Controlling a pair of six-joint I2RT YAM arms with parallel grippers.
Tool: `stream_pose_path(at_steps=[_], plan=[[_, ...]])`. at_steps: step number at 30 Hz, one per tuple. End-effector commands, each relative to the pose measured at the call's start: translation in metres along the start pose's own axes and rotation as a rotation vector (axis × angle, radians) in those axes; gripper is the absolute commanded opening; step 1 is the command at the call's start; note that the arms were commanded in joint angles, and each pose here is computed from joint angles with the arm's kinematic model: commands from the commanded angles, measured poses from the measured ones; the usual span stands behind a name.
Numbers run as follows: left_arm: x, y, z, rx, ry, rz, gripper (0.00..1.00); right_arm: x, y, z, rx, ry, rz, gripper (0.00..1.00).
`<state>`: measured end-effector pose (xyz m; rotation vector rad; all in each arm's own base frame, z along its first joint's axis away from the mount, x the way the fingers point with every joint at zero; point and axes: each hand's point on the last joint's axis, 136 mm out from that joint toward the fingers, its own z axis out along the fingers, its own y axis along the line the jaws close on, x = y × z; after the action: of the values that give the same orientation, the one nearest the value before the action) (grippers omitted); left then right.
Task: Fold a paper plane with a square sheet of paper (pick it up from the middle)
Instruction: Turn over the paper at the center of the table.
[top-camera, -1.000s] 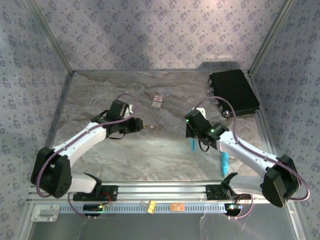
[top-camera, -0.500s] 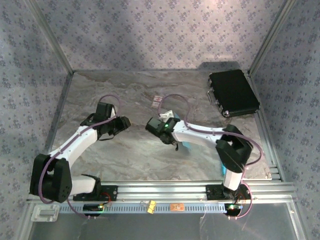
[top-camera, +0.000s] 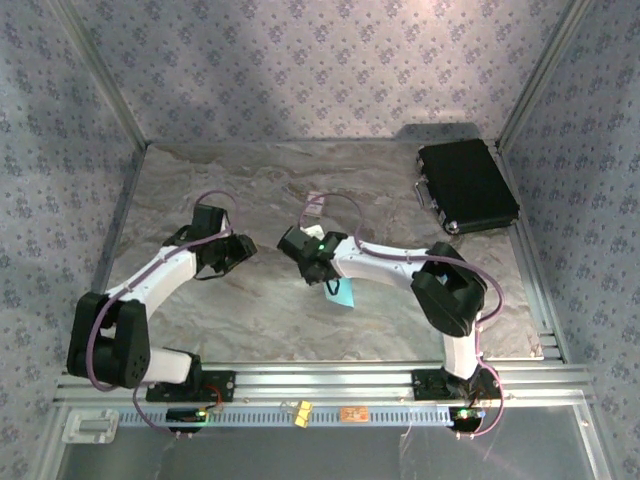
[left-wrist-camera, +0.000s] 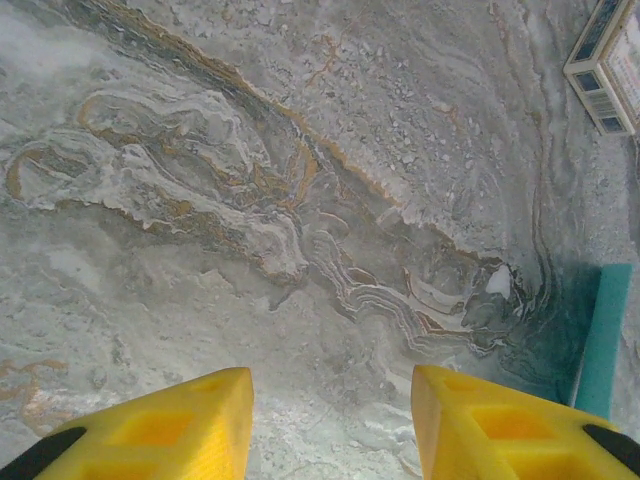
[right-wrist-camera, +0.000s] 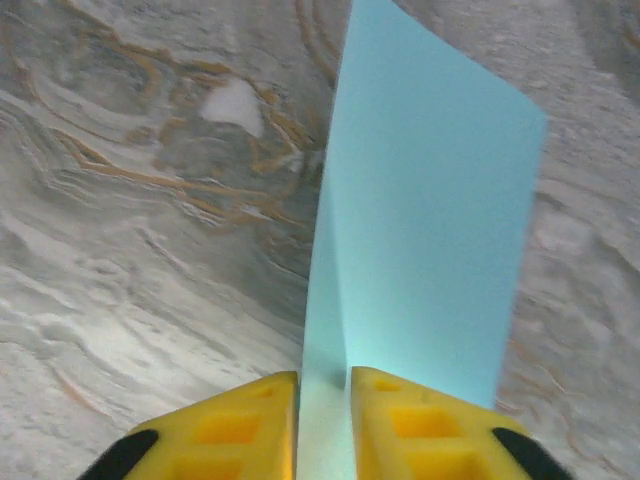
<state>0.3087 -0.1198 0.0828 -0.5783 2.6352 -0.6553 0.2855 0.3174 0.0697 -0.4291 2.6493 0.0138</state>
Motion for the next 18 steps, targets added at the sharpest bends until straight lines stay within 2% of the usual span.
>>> stream_pose_path(at_steps=[1, 4, 6, 11, 14, 18], plan=[[-0.011, -0.026, -0.003, 0.088, 0.003, 0.030, 0.47, -0.018, 0.013, -0.016, -0.184, -0.025, 0.106, 0.33], [-0.001, -0.036, 0.005, 0.132, 0.062, 0.044, 0.48, -0.025, -0.004, -0.028, -0.267, -0.061, 0.211, 0.39], [0.008, -0.047, 0.011, 0.155, 0.109, 0.071, 0.48, -0.015, -0.020, -0.023, -0.329, -0.050, 0.272, 0.40], [0.034, -0.078, 0.036, 0.213, 0.226, 0.122, 0.45, 0.002, -0.058, -0.009, -0.503, -0.069, 0.521, 0.28], [0.045, -0.095, 0.048, 0.237, 0.273, 0.132, 0.43, 0.010, -0.067, 0.000, -0.577, -0.061, 0.607, 0.20], [0.051, -0.111, 0.059, 0.289, 0.309, 0.090, 0.43, 0.017, -0.070, 0.012, -0.631, -0.028, 0.678, 0.16]])
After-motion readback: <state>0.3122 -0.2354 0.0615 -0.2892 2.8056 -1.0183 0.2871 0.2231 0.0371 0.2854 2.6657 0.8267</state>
